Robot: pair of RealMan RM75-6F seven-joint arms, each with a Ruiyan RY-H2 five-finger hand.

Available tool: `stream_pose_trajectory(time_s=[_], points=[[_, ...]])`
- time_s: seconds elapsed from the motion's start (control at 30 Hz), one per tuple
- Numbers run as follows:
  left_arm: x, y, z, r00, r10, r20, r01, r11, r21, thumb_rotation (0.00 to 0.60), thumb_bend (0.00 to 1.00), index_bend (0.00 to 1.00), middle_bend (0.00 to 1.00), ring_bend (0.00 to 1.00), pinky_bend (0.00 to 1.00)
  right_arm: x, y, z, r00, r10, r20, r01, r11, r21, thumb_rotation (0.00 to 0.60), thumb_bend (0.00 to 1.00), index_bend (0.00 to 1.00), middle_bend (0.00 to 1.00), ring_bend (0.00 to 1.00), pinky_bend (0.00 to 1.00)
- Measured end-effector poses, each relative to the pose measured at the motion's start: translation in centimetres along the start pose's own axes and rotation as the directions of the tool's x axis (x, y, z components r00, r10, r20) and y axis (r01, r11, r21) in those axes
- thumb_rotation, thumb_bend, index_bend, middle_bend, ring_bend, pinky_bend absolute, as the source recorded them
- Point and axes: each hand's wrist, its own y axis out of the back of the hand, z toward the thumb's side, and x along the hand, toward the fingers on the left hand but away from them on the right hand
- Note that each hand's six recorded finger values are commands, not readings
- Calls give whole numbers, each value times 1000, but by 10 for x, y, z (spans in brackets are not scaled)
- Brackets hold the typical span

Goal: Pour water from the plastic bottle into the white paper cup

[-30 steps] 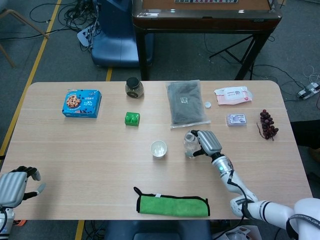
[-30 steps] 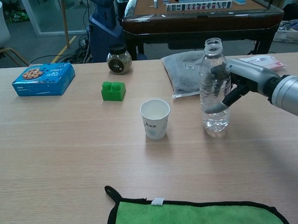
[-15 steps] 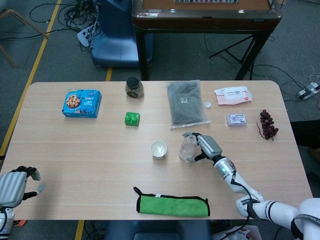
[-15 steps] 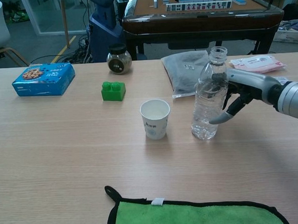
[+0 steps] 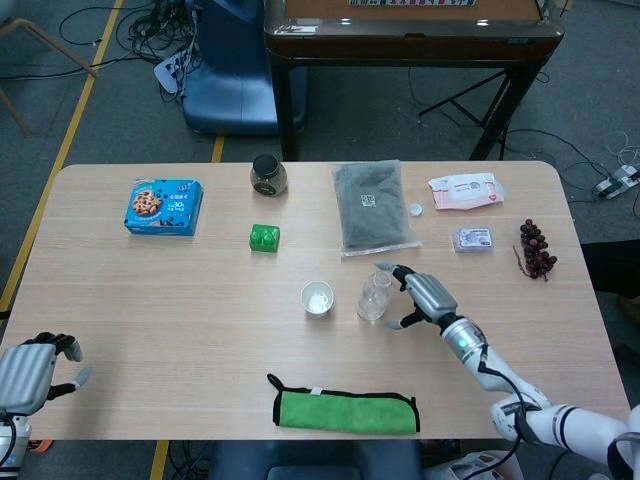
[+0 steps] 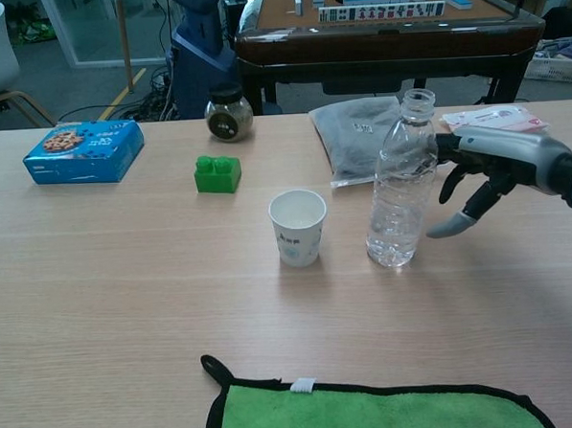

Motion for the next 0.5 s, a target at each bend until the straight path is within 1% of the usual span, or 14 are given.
stream_pose_trajectory(time_s=[0.2,0.3,0.43,0.5], points=[[0,2,3,1000,15,15,-15,1000,-4,600,199,604,553,410,538,24,17,-10,1000,-20,9,20,999,46,600,0,108,131,128,339],[-1,3,5,999,24,25,-24,1000,-4,600,199,604,553,410,538,42,28,-17,999,-43,15,42,997,70,600,0,108,179,128,336],[-2,5,8,999,38,39,-38,999,-4,600,199,596,546,408,541,72,45,-29,996,-88,29,83,987,135,600,0,109,183,128,336],[-2,6,10,998,45,47,-45,999,-5,600,199,588,543,408,543,88,50,-34,994,-105,39,97,981,168,600,0,108,182,128,336]])
